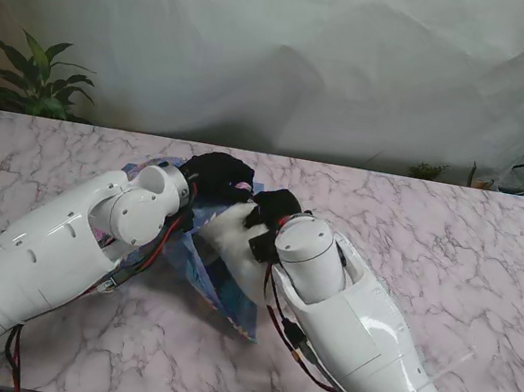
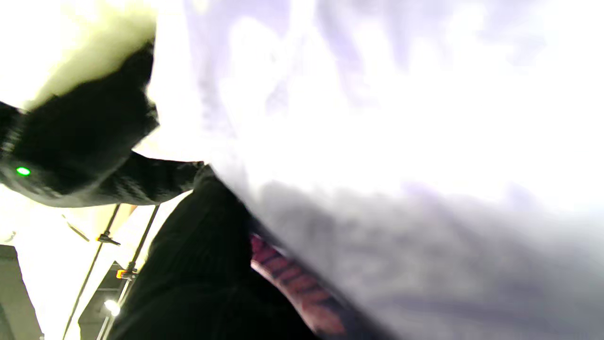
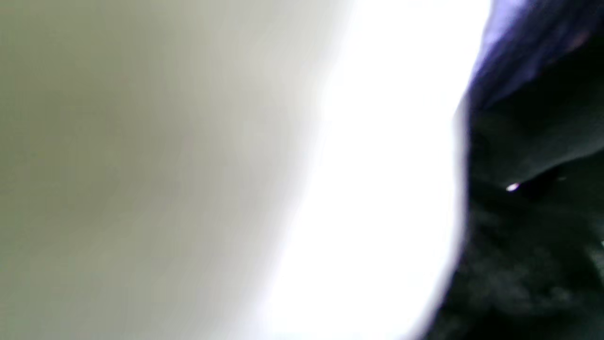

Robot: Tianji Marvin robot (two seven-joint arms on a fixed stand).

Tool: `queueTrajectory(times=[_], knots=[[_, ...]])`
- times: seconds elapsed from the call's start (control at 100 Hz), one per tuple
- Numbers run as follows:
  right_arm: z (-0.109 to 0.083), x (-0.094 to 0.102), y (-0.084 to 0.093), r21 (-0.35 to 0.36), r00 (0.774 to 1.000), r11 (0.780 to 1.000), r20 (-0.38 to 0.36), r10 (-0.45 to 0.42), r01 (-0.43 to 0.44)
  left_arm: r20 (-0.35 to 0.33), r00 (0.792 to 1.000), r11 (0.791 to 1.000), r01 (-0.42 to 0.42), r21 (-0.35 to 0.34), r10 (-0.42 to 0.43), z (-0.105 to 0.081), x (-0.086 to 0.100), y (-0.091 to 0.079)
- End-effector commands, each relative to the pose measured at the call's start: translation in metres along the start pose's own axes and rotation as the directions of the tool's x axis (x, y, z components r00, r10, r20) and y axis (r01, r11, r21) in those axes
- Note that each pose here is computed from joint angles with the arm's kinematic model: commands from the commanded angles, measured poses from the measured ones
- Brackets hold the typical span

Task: Put a pillowcase on a pillow

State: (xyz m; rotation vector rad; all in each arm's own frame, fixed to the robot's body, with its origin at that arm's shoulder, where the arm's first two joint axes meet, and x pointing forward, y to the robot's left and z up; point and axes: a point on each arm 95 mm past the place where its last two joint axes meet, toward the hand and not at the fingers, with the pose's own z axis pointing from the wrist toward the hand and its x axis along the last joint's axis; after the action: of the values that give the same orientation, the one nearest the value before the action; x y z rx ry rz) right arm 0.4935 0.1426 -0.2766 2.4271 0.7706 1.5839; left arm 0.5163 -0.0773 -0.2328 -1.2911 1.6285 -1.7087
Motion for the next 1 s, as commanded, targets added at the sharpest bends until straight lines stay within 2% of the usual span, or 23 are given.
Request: queueTrajectory(times=[0.0, 0.13, 0.21, 0.46, 0.6, 0.81, 0.9, 0.99], knots=[[-0.007, 0.017, -0.003, -0.01, 0.999, 1.0, -0.05, -0.013, 0.012, -0.017, 1.0, 1.0, 0.009, -0.022, -0.009, 0.004, 0.012, 0.002], [-0.01, 0.019, 0.003, -0.056, 0.999, 0.998, -0.052, -0.015, 0.013, 0.023, 0.999, 0.999, 0.043, 0.005, -0.043, 0.007, 0.019, -0.001], [-0.009, 0.015, 0.004, -0.064, 0.997, 0.996, -0.048, -0.06, 0.057, 0.023, 0.997, 0.997, 0.069, 0.016, -0.069, 0.007, 0.023, -0.002], [0.011, 0.004, -0.016, 0.015, 0.994, 0.997, -0.073, -0.081, 0.082, 0.018, 0.99, 0.99, 0.143, 0.01, -0.143, 0.004, 0.029, 0.005], [0.019, 0.004, -0.025, 0.027, 0.995, 0.999, -0.09, -0.035, 0.038, 0.027, 0.98, 0.98, 0.197, -0.006, -0.197, 0.001, 0.028, 0.008], [0.02, 0.005, -0.028, 0.026, 0.995, 0.998, -0.089, 0.052, -0.05, 0.038, 0.975, 0.974, 0.221, -0.051, -0.219, -0.001, 0.021, 0.016], [0.02, 0.004, -0.027, 0.023, 0.995, 0.999, -0.086, 0.041, -0.039, 0.042, 0.979, 0.974, 0.204, -0.098, -0.201, -0.003, 0.017, 0.019], [0.02, 0.002, -0.026, 0.024, 0.996, 0.999, -0.076, 0.04, -0.038, 0.043, 0.984, 0.966, 0.179, -0.184, -0.174, -0.007, 0.013, 0.02]])
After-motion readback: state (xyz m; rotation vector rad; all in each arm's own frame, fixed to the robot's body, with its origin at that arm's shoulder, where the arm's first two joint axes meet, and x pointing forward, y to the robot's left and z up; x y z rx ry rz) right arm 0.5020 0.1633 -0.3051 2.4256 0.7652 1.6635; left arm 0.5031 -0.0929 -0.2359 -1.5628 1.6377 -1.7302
